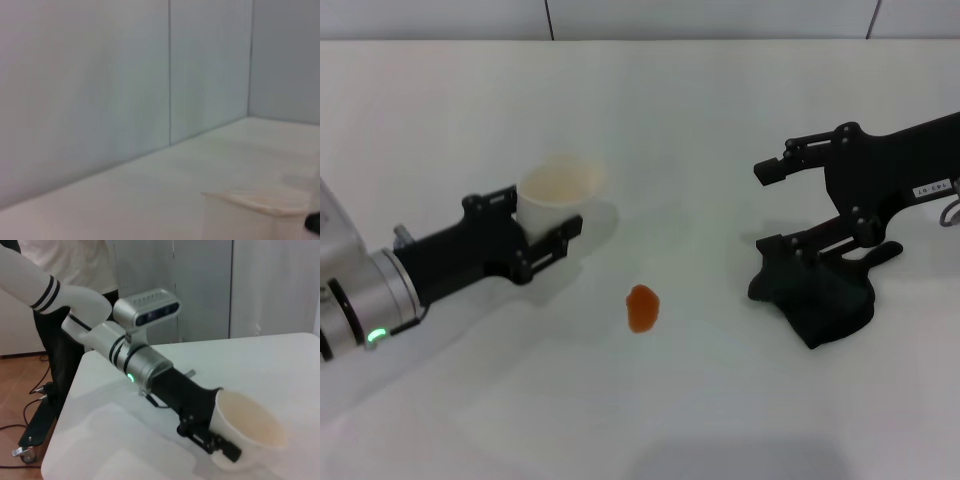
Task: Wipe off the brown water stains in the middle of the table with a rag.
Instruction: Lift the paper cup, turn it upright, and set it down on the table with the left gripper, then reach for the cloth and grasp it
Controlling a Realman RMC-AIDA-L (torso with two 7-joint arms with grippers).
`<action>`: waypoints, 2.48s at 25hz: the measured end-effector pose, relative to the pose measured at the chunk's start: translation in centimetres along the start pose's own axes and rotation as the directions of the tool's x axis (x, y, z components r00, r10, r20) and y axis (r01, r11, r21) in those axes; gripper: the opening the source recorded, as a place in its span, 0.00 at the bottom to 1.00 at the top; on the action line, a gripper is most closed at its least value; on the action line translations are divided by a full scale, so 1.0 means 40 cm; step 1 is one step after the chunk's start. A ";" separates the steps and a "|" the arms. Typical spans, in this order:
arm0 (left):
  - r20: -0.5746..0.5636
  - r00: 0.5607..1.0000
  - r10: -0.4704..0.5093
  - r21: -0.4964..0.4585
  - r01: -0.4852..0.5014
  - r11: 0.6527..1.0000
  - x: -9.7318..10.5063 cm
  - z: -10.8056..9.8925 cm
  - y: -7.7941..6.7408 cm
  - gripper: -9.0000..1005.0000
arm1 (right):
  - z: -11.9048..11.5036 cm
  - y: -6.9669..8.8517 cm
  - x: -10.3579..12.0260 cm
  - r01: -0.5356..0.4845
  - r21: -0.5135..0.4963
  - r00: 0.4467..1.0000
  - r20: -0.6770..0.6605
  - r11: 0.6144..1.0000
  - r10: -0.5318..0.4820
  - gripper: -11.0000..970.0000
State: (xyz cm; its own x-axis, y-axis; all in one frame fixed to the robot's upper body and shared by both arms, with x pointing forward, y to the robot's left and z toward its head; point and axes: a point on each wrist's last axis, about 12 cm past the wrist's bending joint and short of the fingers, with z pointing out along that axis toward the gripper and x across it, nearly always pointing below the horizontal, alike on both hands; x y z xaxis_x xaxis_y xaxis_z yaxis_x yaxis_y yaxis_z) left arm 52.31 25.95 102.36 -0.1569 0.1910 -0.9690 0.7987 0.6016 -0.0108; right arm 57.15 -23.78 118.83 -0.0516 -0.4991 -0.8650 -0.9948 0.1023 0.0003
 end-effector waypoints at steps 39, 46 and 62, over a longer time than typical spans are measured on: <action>-0.070 0.990 -0.120 -0.094 0.113 0.989 0.076 0.004 -0.041 0.82 | 0.003 0.012 0.010 -0.008 -0.022 1.000 0.004 1.000 0.008 0.85; -0.017 0.991 -0.132 -0.089 0.130 0.987 0.090 -0.046 -0.063 0.89 | 0.006 0.012 0.010 -0.007 -0.028 1.000 0.001 1.000 0.007 0.84; 0.007 0.989 -0.145 0.081 0.144 0.986 0.025 -0.221 -0.059 0.89 | 0.013 0.019 0.037 -0.034 -0.022 0.992 -0.121 0.999 0.031 0.83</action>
State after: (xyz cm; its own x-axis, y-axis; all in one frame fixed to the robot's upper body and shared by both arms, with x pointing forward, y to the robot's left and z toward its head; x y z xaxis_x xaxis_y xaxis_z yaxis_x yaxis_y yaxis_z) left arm 45.12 31.59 103.59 -0.2669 0.0964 -0.9589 0.8124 0.5577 -0.1701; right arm 56.35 -24.00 117.31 -0.0931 -0.5962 -0.7974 -0.9941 0.1004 0.0410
